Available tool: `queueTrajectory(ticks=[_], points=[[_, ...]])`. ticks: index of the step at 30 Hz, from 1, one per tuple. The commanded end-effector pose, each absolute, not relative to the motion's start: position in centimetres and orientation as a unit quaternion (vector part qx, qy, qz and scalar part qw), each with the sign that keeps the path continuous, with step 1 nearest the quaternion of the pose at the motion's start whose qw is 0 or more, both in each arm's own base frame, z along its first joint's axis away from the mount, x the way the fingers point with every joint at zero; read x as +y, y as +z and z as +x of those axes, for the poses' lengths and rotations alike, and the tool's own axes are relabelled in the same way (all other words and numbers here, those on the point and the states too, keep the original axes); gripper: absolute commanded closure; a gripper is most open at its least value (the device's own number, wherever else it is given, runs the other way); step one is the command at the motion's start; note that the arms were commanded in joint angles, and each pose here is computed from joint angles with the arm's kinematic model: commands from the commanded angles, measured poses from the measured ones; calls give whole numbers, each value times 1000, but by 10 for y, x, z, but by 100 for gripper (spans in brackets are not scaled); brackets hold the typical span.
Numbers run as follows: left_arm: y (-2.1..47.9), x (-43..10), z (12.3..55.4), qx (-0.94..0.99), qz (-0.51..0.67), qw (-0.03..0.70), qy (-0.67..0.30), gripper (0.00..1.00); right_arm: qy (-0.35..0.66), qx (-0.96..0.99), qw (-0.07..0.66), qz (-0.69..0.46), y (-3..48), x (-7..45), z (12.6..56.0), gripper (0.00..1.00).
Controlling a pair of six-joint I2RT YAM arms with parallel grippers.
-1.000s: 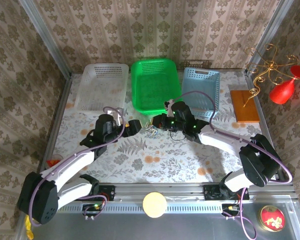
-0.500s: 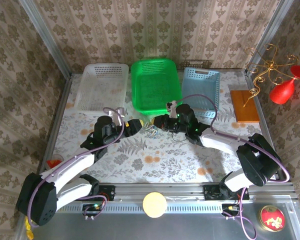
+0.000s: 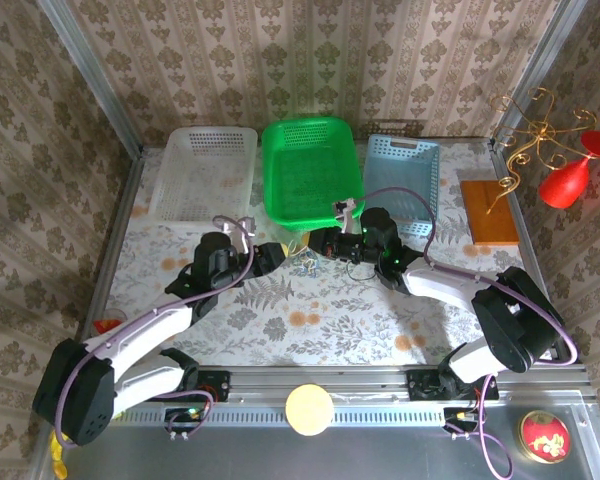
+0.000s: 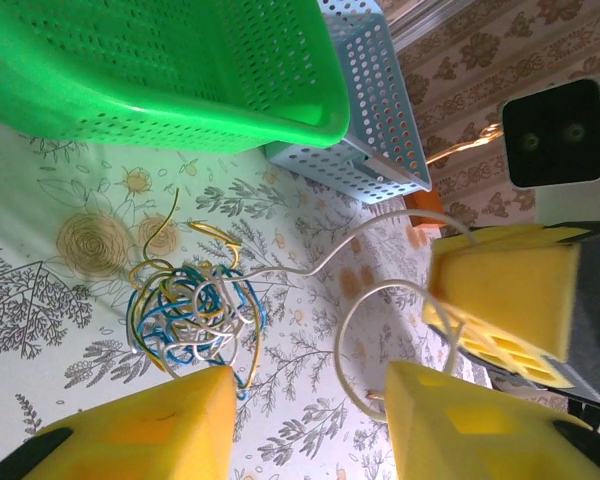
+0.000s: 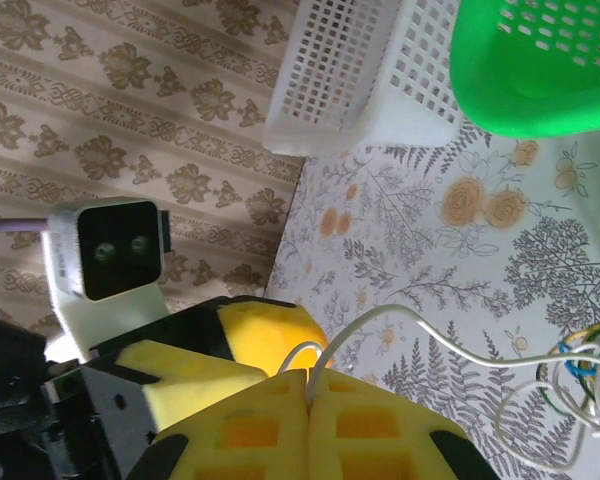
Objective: Untangle the cables
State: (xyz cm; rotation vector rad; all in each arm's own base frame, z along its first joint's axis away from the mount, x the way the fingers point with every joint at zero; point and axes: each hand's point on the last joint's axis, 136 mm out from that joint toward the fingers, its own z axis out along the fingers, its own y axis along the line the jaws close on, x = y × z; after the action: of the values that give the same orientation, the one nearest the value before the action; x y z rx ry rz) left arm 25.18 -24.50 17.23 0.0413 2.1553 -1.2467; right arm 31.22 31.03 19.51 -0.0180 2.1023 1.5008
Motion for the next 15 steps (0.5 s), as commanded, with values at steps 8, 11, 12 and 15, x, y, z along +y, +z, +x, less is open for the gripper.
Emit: queueTrajectory(ticks=[8, 11, 12, 15], points=[[189, -261, 259, 799, 41, 330, -500, 55, 581, 766, 274, -24, 202, 314, 308, 100], [191, -265, 260, 796, 43, 328, -506, 54, 581, 766, 273, -23, 201, 314, 308, 100], [193, -266, 261, 794, 44, 329, -509, 53, 581, 766, 272, -23, 201, 314, 308, 100], [195, -267, 262, 791, 44, 332, -512, 52, 580, 768, 271, -22, 199, 314, 308, 100]])
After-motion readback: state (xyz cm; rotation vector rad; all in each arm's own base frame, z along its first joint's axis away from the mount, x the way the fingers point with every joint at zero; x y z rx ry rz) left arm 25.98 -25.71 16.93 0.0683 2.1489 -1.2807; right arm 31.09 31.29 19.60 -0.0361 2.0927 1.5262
